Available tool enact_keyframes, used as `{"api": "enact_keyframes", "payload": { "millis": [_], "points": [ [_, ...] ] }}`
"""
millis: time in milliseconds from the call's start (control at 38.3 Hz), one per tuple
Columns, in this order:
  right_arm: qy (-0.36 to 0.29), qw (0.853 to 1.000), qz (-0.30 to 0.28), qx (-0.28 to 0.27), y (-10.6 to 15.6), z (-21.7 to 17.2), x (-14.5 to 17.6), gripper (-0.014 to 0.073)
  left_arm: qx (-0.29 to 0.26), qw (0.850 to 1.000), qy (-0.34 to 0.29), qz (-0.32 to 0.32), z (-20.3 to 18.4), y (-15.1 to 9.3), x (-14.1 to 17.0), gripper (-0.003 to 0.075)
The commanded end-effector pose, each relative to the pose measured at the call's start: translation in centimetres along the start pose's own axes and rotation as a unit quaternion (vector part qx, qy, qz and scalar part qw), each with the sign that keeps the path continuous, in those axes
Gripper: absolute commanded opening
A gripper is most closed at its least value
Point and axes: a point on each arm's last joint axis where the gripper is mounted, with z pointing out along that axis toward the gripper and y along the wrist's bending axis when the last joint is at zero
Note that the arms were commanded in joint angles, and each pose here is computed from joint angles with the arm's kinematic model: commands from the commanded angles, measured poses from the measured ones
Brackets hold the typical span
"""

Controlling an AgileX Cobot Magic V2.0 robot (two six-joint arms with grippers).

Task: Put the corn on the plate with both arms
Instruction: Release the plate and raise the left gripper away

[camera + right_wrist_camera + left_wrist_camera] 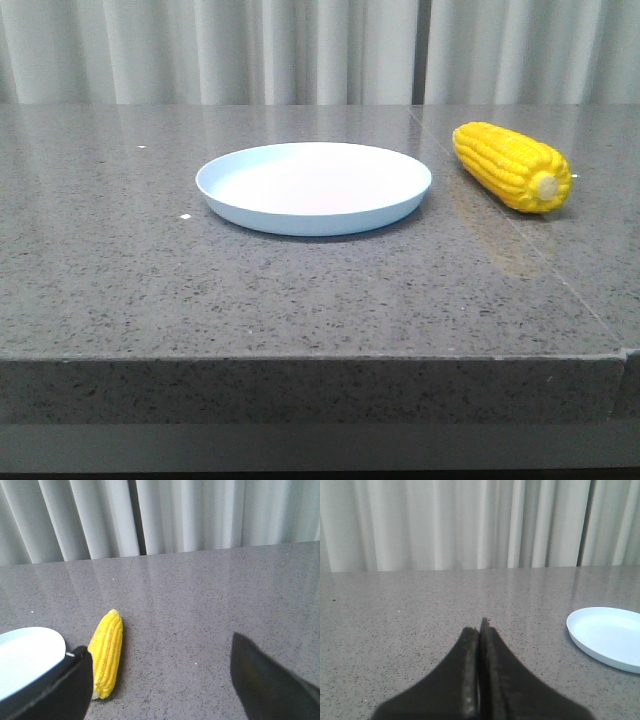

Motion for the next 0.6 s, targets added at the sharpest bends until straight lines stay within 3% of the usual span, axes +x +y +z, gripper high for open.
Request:
{"api": "enact_keyframes", "payload": {
  "millis": [0,78,261,575],
  "points": [
    [-0.058,0.998,-0.001,-0.002,0.2,0.0,-1.9,0.0592,0.002,0.998,-0.059,-0.004,-0.5,0.0,-1.5,-0.0020],
    [-0.048,0.999,-0.001,-0.001,0.2,0.6,-2.3,0.0592,0.002,0.998,-0.059,-0.004,-0.5,0.0,-1.5,-0.0020],
    [0.063,0.998,0.002,0.010,0.4,5.1,-3.8,0.0592,0.002,0.998,-0.059,-0.004,-0.5,0.0,-1.5,-0.0020],
    [0.257,0.966,0.027,-0.019,2.3,15.5,-3.6,0.0592,0.002,0.998,-0.059,-0.004,-0.5,0.0,-1.5,-0.0020]
  ]
}}
